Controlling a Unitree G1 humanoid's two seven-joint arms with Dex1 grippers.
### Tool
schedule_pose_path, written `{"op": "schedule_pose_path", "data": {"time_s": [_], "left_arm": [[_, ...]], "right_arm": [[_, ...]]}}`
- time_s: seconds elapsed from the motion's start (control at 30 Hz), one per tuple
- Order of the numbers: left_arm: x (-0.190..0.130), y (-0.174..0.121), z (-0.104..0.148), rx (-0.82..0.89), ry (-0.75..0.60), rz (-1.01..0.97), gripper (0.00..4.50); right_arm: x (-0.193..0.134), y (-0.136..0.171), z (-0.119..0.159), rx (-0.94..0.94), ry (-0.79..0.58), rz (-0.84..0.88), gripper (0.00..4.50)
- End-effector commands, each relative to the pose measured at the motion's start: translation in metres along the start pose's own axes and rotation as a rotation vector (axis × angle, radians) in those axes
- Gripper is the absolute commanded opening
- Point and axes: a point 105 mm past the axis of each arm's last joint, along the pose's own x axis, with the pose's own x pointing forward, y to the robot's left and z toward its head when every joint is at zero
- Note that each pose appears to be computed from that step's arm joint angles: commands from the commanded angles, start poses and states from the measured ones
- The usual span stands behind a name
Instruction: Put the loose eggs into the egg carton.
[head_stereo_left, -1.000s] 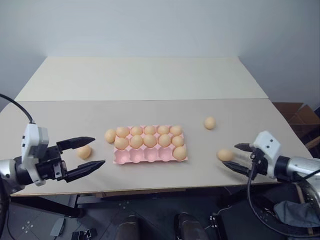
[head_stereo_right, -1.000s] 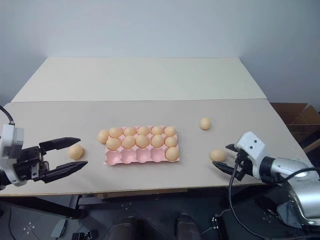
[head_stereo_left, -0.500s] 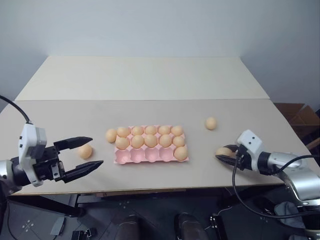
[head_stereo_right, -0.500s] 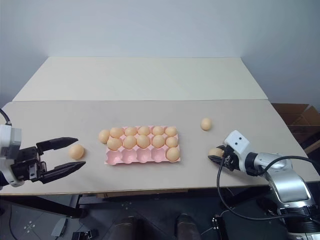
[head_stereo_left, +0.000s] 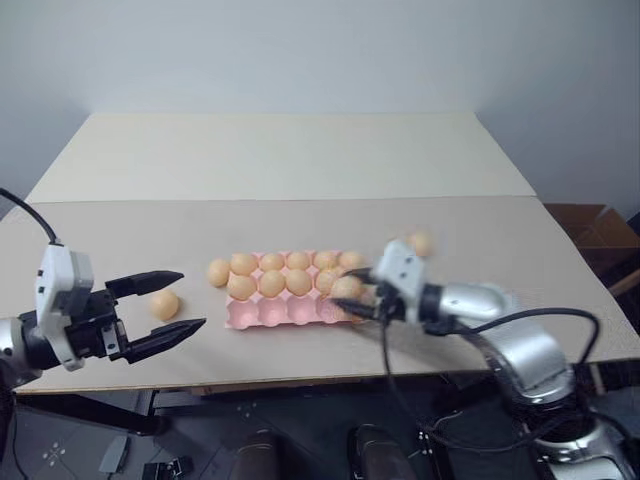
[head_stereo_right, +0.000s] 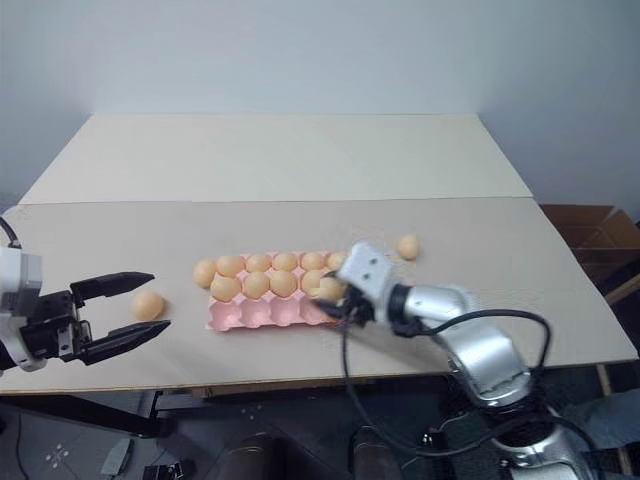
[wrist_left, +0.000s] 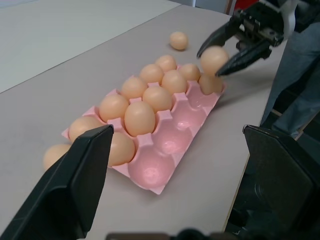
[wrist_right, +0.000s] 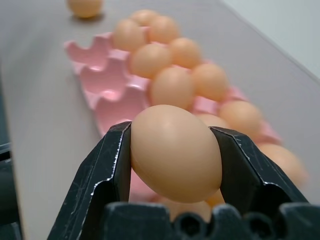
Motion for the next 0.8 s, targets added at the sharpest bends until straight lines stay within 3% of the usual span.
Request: {"op": "schedule_pose_path", "data": {"time_s": [0.03,0.1,0.33,0.6,0.8], "left_arm": [[-0.002,-0.002,0.010,0.054,-0.017,0.009,4.50],[-0.003,-0.003,0.010,0.054,-0.017,0.010,4.50],[-0.005,-0.004,0.010,0.057,-0.016,0.024,4.50],[-0.018,-0.002,0.001,0.019,0.005,0.078,4.50],[-0.029,0.003,-0.003,-0.002,0.008,0.112,4.50]], "right_arm": [[0.012,-0.006,0.003,-0.046,0.040,-0.057,2.31],[0.019,-0.005,0.004,-0.045,0.049,-0.056,2.31],[0.015,-0.007,0.013,-0.056,0.041,-0.060,4.47],[-0.048,-0.028,0.040,-0.085,-0.077,-0.107,4.47],[-0.121,-0.062,0.003,-0.013,-0.030,-0.231,4.47]]}}
